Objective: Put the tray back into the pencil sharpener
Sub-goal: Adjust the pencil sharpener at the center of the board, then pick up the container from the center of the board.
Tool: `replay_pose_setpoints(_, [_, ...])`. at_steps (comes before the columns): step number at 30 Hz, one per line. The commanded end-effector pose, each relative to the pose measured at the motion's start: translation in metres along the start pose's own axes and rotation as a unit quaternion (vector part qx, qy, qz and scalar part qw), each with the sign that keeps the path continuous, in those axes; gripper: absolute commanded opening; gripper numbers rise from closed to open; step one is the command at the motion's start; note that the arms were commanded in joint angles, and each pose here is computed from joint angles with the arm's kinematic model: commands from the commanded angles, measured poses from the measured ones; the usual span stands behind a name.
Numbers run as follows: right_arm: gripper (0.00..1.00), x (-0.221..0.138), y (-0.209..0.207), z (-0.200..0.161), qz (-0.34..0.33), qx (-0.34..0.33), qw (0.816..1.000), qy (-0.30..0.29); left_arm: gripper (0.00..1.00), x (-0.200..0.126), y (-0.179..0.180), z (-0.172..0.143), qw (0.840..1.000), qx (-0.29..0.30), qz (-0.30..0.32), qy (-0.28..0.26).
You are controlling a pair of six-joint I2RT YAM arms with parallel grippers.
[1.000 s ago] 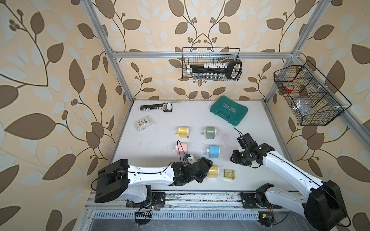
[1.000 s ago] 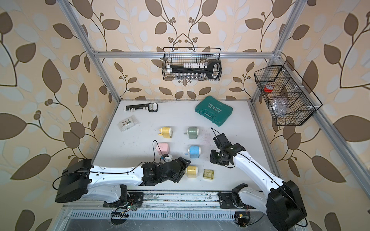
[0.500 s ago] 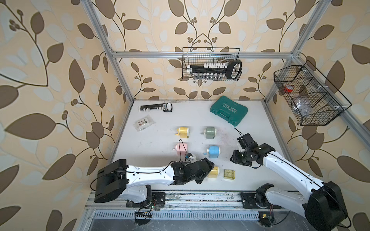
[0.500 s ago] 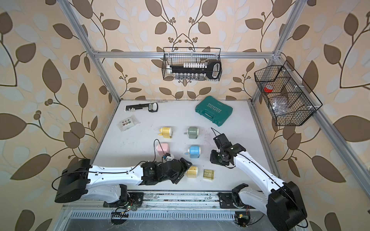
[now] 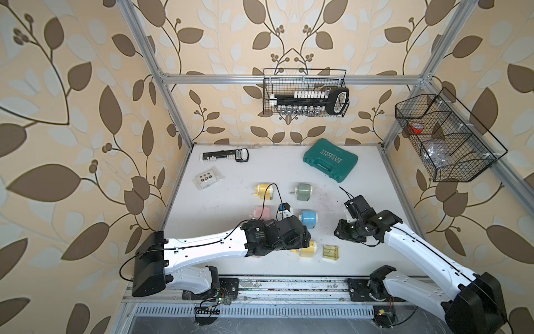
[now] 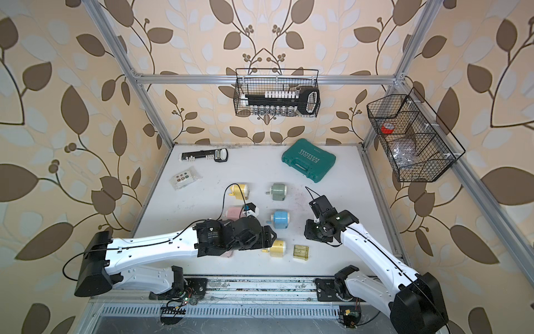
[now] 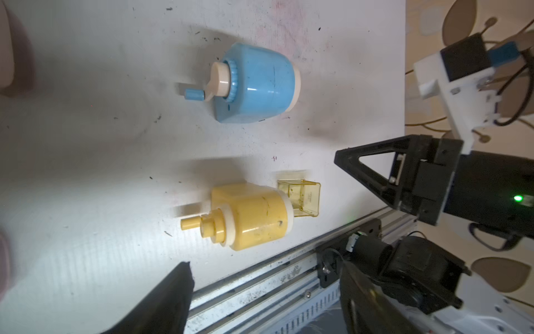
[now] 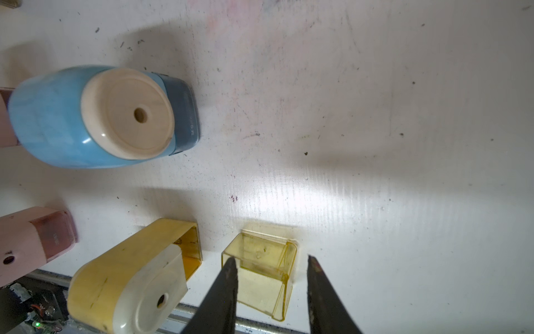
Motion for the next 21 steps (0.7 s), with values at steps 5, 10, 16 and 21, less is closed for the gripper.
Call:
replay_pose_setpoints(5, [0.37,0.002,-0.008,-0.018,-0.020,-0.004,1.000,0.015,0.80,0.019,0.016,-0.008,0.990,0.132,-0.011,0.050])
replay_pose_setpoints(10, [0.37,0.002,-0.005,-0.025,-0.030,-0.009,0.999,0.010,0.82,0.028,0.021,-0.010,0.993,0.105,-0.023,0.050])
replay_pose_setpoints(16, [0.38,0.001,-0.004,-0.027,-0.041,-0.004,0.999,-0.001,0.81,0.046,0.025,-0.021,0.994,0.072,-0.024,0.073])
replay_pose_setpoints(21, [0.38,0.001,-0.008,-0.029,-0.045,0.000,0.999,-0.005,0.80,0.050,0.033,-0.025,0.997,0.041,-0.025,0.054])
Point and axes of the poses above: each gripper's point midway between its finger pads, its own x axis out along the fingers, its own y axis along the line the jaws close on, z = x × y, the point moved 6 cm from there along -x, back along the fingers, and after that the axes turned 15 degrees about x, right-handed, at the moved point
